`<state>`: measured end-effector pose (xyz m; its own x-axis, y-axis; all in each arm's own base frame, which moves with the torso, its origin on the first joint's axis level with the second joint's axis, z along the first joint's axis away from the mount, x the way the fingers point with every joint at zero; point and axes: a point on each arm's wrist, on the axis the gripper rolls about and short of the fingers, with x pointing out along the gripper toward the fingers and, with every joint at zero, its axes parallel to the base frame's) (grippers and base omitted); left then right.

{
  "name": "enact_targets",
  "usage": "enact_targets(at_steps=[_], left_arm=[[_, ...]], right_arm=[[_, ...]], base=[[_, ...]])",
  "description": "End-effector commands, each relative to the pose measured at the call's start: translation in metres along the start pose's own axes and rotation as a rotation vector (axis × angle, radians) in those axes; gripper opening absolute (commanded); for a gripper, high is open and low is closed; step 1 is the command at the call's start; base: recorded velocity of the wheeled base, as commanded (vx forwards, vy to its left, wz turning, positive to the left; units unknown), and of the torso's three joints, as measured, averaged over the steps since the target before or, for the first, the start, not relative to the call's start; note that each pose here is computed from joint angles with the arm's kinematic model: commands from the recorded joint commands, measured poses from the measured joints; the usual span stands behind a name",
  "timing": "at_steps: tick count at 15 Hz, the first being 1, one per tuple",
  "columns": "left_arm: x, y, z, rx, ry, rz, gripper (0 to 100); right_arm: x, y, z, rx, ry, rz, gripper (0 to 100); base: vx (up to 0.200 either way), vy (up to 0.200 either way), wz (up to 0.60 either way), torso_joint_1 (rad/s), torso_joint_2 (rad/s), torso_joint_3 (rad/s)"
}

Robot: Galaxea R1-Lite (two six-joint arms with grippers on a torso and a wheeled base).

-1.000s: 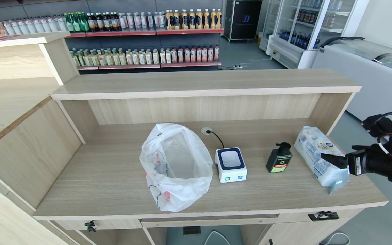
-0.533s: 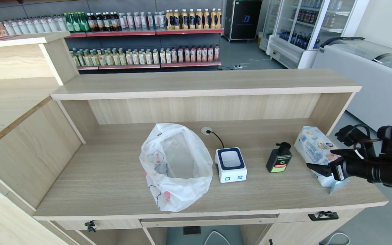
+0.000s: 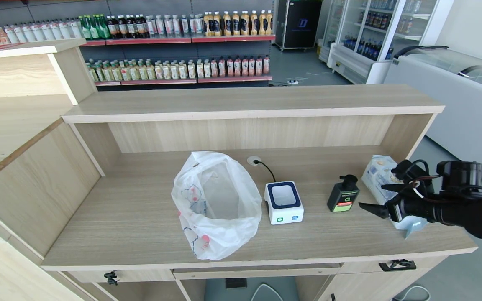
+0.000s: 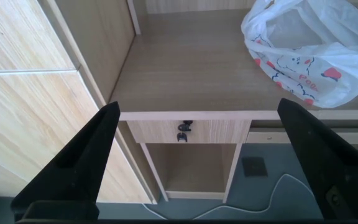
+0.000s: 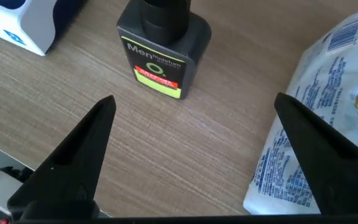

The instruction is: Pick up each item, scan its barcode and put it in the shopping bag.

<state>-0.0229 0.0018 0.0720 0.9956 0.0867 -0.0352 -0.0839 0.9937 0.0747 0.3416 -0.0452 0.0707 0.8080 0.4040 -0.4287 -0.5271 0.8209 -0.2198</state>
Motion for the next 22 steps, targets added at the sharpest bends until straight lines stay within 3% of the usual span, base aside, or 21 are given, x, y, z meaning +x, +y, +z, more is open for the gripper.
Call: enact_targets(at_steps=[1,14,22], left_arm=[[0.0,0.0,0.0,0.0,0.0,0.001,100],[0.0,0.0,0.0,0.0,0.0,0.001,100],[0.0,0.0,0.0,0.0,0.0,0.001,100]], right_arm=[[0.017,0.002,-0.007,0.003,0.001,0.045,100],[0.086,0.017,-0.012,-0.069,-0.104,0.182,100],[0.096,0.02,-0.024,-0.066,-0.115,0.216,100]], base=[[0.0,0.0,0.0,0.0,0.0,0.0],[0.0,0.0,0.0,0.0,0.0,0.0],[0.0,0.0,0.0,0.0,0.0,0.0]])
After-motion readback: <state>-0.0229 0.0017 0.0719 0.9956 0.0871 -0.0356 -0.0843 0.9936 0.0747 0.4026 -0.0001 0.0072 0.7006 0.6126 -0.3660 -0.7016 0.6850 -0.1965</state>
